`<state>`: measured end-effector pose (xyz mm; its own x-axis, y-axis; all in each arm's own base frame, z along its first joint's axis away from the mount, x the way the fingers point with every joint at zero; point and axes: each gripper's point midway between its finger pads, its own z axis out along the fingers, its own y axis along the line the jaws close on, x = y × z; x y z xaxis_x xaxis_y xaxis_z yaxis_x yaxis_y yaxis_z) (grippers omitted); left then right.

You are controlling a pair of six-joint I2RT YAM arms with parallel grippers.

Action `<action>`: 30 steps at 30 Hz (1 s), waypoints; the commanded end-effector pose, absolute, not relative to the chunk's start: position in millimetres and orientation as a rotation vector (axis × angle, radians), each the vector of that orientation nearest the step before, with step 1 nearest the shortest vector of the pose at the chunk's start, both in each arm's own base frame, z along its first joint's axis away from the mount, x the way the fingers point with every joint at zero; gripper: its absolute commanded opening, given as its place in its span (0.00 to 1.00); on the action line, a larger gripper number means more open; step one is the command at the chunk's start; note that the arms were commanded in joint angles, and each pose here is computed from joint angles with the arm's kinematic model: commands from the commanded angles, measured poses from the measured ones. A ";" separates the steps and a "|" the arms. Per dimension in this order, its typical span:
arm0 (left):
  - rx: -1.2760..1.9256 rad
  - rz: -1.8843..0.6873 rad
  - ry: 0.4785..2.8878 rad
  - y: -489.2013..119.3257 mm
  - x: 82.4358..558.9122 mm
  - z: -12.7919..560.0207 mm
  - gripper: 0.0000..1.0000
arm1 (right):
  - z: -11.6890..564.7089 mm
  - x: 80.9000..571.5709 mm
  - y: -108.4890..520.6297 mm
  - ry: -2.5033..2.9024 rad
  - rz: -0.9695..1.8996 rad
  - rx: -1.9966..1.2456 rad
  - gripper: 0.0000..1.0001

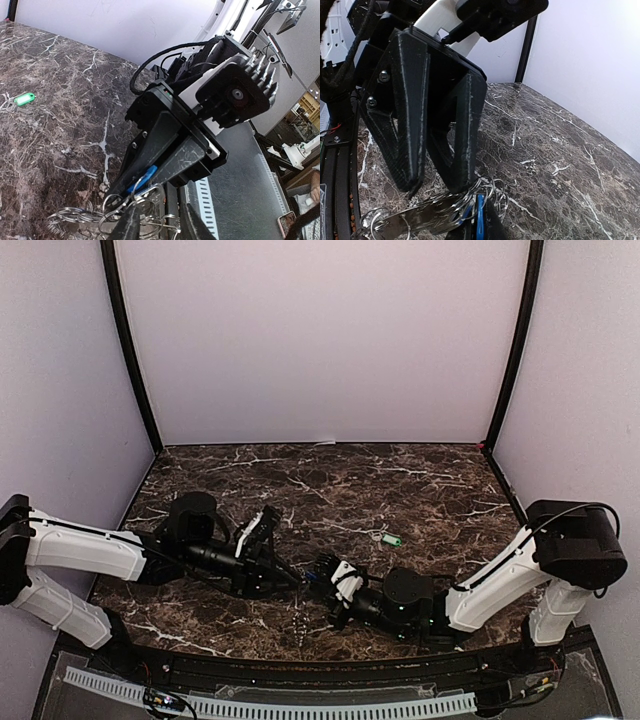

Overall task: Remove the keys from the keyring
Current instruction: Remove the hole in the key head from the split of the keyring.

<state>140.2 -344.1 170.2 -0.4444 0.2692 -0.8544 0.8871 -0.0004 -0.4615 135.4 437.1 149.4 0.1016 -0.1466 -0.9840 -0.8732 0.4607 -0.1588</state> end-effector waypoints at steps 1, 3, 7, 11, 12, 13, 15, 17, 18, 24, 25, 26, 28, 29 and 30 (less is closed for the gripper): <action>1.151 -1.393 1.724 -347.0 154.6 173.1 0.30 | 184.0 124.2 442.9 1.289 0.806 -0.917 0.00; 1.143 -1.374 1.725 -346.1 156.7 172.9 0.30 | 183.8 123.9 443.5 1.289 0.808 -0.917 0.00; 1.140 -1.359 1.727 -344.6 157.4 172.6 0.32 | 182.9 123.8 444.0 1.290 0.808 -0.919 0.00; 1.145 -1.354 1.740 -344.6 157.1 169.4 0.32 | 184.6 123.9 444.3 1.285 0.808 -0.917 0.00; 1.142 -1.346 1.742 -344.2 158.0 168.5 0.32 | 184.6 124.0 444.3 1.284 0.807 -0.917 0.00; 1.142 -1.343 1.743 -344.0 158.1 168.5 0.32 | 184.9 124.0 444.3 1.283 0.807 -0.917 0.00; 1.154 -1.358 1.729 -344.3 155.4 171.1 0.32 | 183.8 124.1 444.3 1.286 0.806 -0.918 0.00; 1.180 -1.393 1.699 -344.7 147.8 174.7 0.32 | 183.5 124.4 444.3 1.288 0.806 -0.916 0.00; 1.193 -1.407 1.681 -345.1 144.2 176.6 0.32 | 183.7 124.9 444.2 1.288 0.805 -0.914 0.00; 1.238 -1.409 1.687 -348.9 137.5 170.8 0.32 | 184.9 124.7 443.7 1.284 0.807 -0.909 0.00; 1.243 -1.407 1.690 -349.6 136.7 169.7 0.32 | 184.8 124.9 443.4 1.284 0.805 -0.909 0.00; 1.247 -1.407 1.691 -350.0 135.9 169.0 0.30 | 185.6 125.0 443.1 1.283 0.806 -0.906 0.00; 1.257 -1.407 1.692 -350.6 134.0 167.7 0.27 | 185.7 126.0 442.4 1.286 0.803 -0.901 0.00; 1.261 -1.406 1.693 -350.7 132.8 167.0 0.25 | 185.4 127.2 441.6 1.289 0.798 -0.896 0.00; 1.262 -1.405 1.693 -350.8 132.4 167.2 0.22 | 185.8 127.6 440.9 1.289 0.796 -0.893 0.00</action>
